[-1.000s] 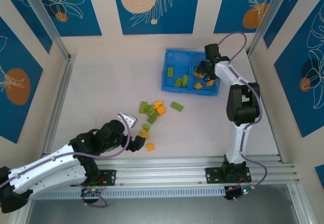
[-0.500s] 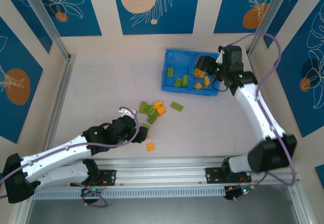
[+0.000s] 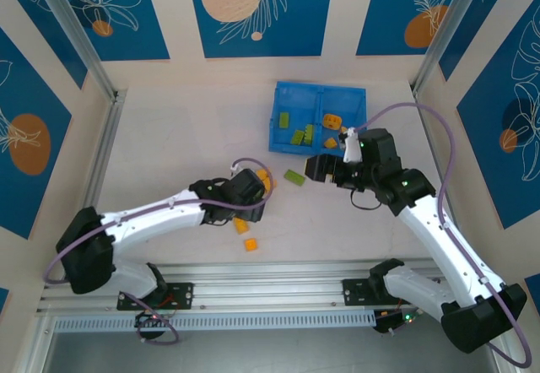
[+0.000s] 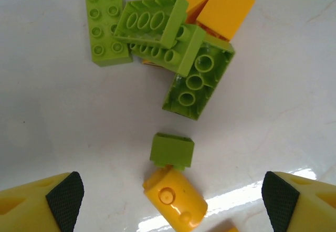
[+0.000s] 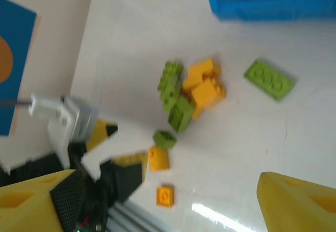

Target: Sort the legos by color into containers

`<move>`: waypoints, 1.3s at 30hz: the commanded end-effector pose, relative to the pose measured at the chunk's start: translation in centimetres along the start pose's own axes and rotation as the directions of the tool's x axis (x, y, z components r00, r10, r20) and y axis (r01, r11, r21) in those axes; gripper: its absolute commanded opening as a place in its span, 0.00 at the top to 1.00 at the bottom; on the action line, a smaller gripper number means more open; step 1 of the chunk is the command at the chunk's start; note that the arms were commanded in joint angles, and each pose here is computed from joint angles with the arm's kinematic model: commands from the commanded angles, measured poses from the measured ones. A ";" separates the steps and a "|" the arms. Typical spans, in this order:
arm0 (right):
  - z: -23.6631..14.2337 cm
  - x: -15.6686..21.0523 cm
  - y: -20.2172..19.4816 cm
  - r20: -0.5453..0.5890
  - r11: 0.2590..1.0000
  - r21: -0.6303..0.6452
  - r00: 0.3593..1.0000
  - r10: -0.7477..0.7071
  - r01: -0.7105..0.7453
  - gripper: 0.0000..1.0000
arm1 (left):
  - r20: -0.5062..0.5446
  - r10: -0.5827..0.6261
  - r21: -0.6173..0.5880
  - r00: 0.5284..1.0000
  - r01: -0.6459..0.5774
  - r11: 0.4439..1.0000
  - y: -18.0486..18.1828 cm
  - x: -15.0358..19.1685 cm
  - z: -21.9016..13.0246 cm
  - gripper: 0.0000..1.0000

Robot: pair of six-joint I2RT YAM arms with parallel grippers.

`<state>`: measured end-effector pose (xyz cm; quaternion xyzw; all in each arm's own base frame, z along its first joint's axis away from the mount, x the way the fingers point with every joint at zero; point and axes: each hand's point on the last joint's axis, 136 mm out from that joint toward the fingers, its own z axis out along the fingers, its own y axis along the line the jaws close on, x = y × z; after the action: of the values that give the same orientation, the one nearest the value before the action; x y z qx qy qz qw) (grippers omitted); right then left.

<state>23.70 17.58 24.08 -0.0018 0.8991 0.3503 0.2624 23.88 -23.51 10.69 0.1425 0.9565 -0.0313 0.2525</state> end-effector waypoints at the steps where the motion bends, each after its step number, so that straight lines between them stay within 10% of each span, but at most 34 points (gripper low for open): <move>1: 0.1 3.9 -0.2 -0.136 0.998 -0.027 0.989 0.059 -0.063 0.12 | -0.110 0.067 -0.021 0.992 -0.070 0.997 0.4 1.1 1.3 0.10; 22: 1.1 8.8 -1.1 -0.291 0.994 -0.012 0.951 0.101 -0.109 0.11 | -0.196 0.135 -0.060 0.971 -0.150 0.987 -0.6 2.5 8.4 0.62; 39: -1.7 5.4 -0.7 -0.062 0.995 0.019 0.993 0.098 -0.097 0.10 | 0.218 0.210 0.082 0.953 -0.232 0.969 -5.4 -11.9 -4.4 0.71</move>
<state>17.91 17.63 20.93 0.0128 0.9129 0.3624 0.1877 28.53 -29.97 18.79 0.2232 0.9152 -0.0882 0.3237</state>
